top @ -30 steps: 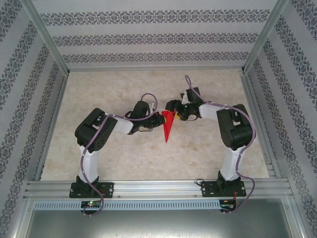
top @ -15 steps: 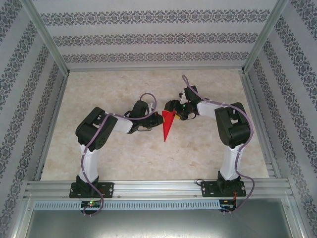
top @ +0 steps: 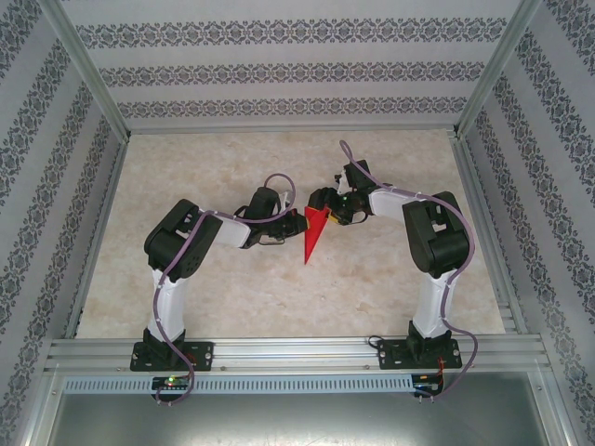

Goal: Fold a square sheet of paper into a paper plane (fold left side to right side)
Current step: Fold the wing for the fifth time at the center of the table.

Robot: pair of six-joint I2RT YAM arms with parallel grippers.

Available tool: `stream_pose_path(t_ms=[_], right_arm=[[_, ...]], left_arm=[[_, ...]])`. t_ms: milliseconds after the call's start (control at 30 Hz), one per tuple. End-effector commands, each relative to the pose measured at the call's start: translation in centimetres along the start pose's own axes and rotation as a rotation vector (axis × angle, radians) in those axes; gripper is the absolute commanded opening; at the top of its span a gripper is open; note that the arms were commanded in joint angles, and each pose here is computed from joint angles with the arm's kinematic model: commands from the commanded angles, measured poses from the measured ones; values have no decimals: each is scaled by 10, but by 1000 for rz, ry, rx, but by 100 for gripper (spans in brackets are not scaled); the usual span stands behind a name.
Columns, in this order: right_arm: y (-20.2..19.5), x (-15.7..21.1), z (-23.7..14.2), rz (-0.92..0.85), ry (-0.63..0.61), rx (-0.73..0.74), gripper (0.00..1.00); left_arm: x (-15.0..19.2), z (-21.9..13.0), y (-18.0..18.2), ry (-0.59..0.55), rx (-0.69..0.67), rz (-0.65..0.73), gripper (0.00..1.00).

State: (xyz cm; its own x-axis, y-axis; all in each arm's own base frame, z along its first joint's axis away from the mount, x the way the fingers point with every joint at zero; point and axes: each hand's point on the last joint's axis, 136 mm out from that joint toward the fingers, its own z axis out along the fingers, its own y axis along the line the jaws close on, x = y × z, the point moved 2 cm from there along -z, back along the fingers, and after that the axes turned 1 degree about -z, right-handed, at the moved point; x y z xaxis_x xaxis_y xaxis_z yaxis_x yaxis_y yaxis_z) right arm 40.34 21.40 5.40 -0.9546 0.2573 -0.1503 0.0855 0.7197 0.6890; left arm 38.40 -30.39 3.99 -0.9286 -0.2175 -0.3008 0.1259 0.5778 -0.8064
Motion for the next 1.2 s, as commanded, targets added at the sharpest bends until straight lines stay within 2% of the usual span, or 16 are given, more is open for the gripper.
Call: stream_pose_path(t_ms=[0, 100, 167, 267, 367, 500, 733, 1167], right_arm=[[2, -1, -7, -36, -16, 9, 74], [8, -8, -25, -56, -60, -4, 74], [9, -10, -36, -61, -86, 3, 69], [8, -2, -39, -57, -76, 9, 54], [6, 4, -33, -53, -58, 16, 33], [5, 7, -21, -44, -37, 18, 15], [5, 7, 0, -57, -6, 39, 10], [-16, 11, 11, -52, 8, 107, 10]], left_arm=[[4, 2, 22, 21, -68, -10, 0], [5, 2, 26, 22, -83, -10, 0], [5, 2, 27, 21, -85, -11, 0], [5, 2, 27, 21, -87, -12, 0], [6, 2, 28, 22, -91, -11, 0], [6, 2, 30, 19, -99, -13, 0], [6, 1, 34, 17, -122, -19, 0], [6, 0, 39, 20, -148, -23, 0]])
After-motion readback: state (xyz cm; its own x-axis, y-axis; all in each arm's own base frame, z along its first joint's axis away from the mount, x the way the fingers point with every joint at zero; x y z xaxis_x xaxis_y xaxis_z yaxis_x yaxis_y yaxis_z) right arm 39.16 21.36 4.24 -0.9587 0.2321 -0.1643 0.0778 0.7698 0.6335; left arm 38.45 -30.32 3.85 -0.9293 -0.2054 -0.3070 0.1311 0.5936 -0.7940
